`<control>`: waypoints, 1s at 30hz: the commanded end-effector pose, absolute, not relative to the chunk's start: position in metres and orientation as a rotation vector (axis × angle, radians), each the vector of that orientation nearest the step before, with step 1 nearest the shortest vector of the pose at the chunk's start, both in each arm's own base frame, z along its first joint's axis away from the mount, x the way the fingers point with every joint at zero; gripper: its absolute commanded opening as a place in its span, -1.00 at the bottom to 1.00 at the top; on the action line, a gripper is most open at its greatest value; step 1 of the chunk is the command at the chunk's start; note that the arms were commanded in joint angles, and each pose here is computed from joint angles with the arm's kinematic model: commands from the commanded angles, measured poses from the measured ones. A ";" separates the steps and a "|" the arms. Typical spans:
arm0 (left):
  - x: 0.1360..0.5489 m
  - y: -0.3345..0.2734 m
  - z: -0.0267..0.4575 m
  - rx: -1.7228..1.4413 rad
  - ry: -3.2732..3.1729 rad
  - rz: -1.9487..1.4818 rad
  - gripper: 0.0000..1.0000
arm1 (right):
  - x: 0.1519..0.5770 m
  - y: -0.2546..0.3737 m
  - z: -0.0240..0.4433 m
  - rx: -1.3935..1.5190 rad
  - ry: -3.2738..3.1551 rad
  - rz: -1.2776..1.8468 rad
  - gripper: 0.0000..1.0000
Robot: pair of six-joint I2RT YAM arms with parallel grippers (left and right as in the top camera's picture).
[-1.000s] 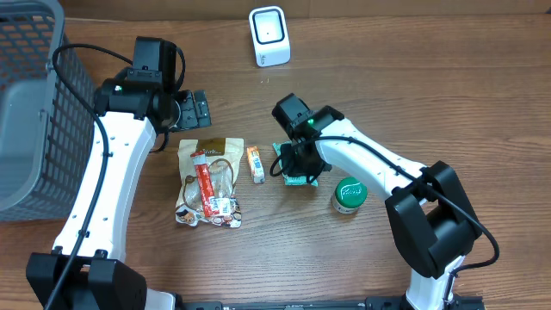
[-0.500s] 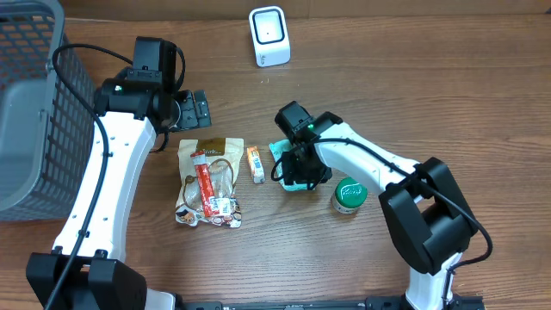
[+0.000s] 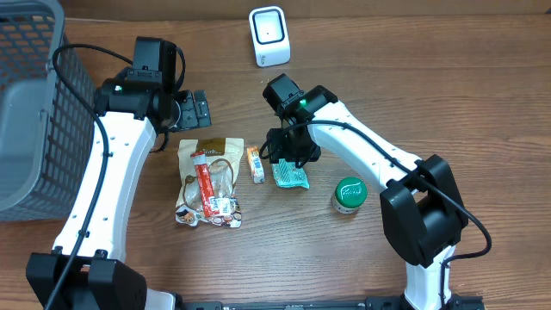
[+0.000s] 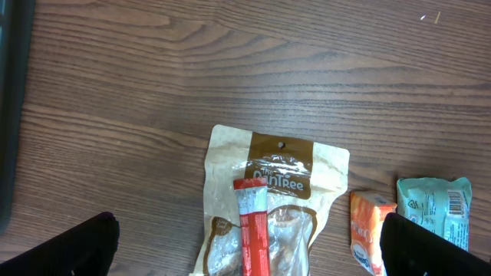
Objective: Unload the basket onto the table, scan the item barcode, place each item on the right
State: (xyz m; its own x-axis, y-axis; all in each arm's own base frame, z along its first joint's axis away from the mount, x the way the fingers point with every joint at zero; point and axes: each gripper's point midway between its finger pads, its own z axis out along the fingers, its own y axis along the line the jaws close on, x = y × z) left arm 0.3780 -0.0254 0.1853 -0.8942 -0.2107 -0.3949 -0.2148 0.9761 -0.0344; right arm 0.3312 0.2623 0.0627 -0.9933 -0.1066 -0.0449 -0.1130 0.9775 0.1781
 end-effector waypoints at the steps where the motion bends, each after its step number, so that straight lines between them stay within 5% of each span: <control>1: 0.382 -0.029 0.190 -0.313 2.703 -0.003 1.00 | 0.337 0.263 0.064 -0.181 3.059 0.247 0.11; 16: 0.382 -0.029 0.190 -0.313 2.703 -0.003 1.00 | 0.333 0.252 0.016 -0.191 3.073 0.128 -0.08; 24: 0.382 -0.029 0.190 -0.313 2.703 -0.003 1.00 | 0.335 0.260 0.017 -0.194 3.057 0.192 0.43; 30: 0.382 -0.029 0.190 -0.313 2.703 -0.003 1.00 | 0.355 0.263 0.080 -0.165 2.970 0.247 0.58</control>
